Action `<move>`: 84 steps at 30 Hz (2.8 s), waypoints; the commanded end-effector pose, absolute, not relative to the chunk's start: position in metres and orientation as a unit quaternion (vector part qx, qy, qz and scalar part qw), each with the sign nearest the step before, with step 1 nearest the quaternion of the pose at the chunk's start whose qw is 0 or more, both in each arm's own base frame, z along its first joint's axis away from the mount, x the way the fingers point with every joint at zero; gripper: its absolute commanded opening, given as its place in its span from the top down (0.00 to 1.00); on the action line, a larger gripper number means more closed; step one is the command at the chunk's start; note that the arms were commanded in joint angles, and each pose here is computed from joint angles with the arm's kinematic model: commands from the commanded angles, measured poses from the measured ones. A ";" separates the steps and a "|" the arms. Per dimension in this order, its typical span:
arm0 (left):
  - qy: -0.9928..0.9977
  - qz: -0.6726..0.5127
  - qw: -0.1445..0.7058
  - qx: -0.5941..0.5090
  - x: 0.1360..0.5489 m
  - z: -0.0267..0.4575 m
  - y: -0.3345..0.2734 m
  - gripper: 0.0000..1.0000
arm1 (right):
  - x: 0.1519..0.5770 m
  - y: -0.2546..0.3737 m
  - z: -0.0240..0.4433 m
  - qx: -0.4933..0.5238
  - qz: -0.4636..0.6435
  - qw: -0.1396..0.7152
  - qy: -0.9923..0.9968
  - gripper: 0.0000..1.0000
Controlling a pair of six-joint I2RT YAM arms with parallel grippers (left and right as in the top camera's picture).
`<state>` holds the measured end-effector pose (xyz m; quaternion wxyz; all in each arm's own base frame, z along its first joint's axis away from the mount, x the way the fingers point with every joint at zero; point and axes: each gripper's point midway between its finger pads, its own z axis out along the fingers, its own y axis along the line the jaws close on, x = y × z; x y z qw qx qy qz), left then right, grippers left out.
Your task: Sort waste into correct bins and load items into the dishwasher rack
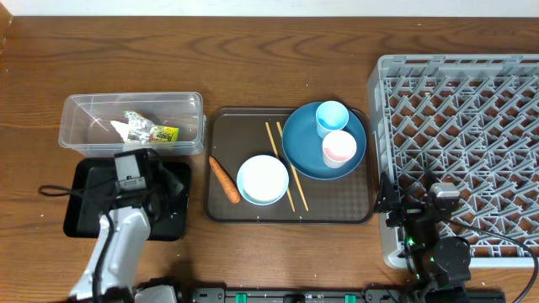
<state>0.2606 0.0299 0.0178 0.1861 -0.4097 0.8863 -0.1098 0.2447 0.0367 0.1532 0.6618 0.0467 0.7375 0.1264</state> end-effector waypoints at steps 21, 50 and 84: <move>0.871 -0.177 0.230 -0.396 0.297 0.023 0.019 0.94 | 0.245 0.036 0.152 0.045 0.124 0.661 0.739 0.01; 0.849 -0.238 0.300 -0.363 0.323 0.065 0.009 0.94 | 0.245 0.036 0.152 0.045 0.124 0.661 0.739 0.01; 0.968 -0.054 0.163 -0.185 0.251 0.154 -0.049 0.68 | 0.245 0.036 0.152 0.045 0.124 0.661 0.739 0.01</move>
